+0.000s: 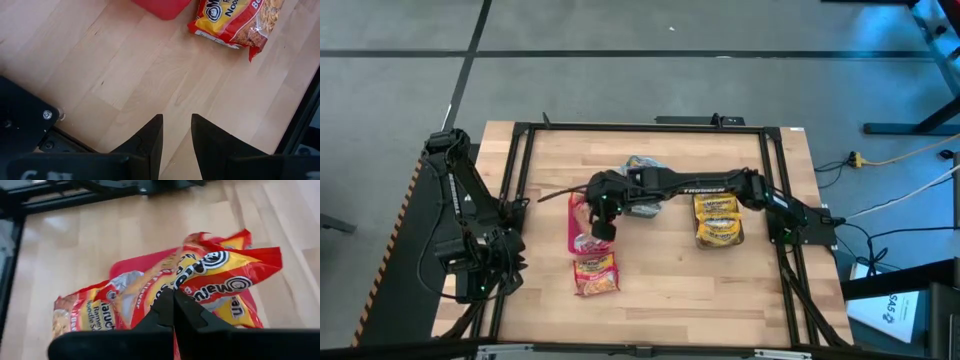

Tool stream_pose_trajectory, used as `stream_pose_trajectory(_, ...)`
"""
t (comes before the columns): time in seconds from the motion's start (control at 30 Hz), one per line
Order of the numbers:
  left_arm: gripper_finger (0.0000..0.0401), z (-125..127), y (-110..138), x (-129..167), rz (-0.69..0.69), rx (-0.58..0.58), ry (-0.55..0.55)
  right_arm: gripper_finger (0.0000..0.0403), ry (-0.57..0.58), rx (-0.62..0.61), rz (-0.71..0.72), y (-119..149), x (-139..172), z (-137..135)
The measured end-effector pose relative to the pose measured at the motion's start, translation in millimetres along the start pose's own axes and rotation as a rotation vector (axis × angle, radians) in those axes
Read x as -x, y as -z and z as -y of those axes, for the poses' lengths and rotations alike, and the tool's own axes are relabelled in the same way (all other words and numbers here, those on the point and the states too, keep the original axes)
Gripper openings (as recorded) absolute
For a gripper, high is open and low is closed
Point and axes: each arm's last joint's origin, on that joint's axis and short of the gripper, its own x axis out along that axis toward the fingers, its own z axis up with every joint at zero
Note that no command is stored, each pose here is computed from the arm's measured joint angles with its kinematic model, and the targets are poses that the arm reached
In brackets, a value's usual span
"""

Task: Sort Maruchan noodles
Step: Adjust the red noodle packs in the red bin

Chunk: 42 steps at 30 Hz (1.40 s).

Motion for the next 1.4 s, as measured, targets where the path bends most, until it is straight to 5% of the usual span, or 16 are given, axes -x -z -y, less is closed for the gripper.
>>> stream_pose_trajectory(0.63,0.0095,0.8,0.3,0.0,-0.002,0.004,0.007,0.0,-0.246,0.362,0.01,-6.5,2.1,31.4)
stream_pose_trajectory(1.4,0.0095,0.8,0.1,-0.1,-0.002,0.006,0.007,0.0,-0.335,0.622,0.035,-2.9,-12.3,59.4)
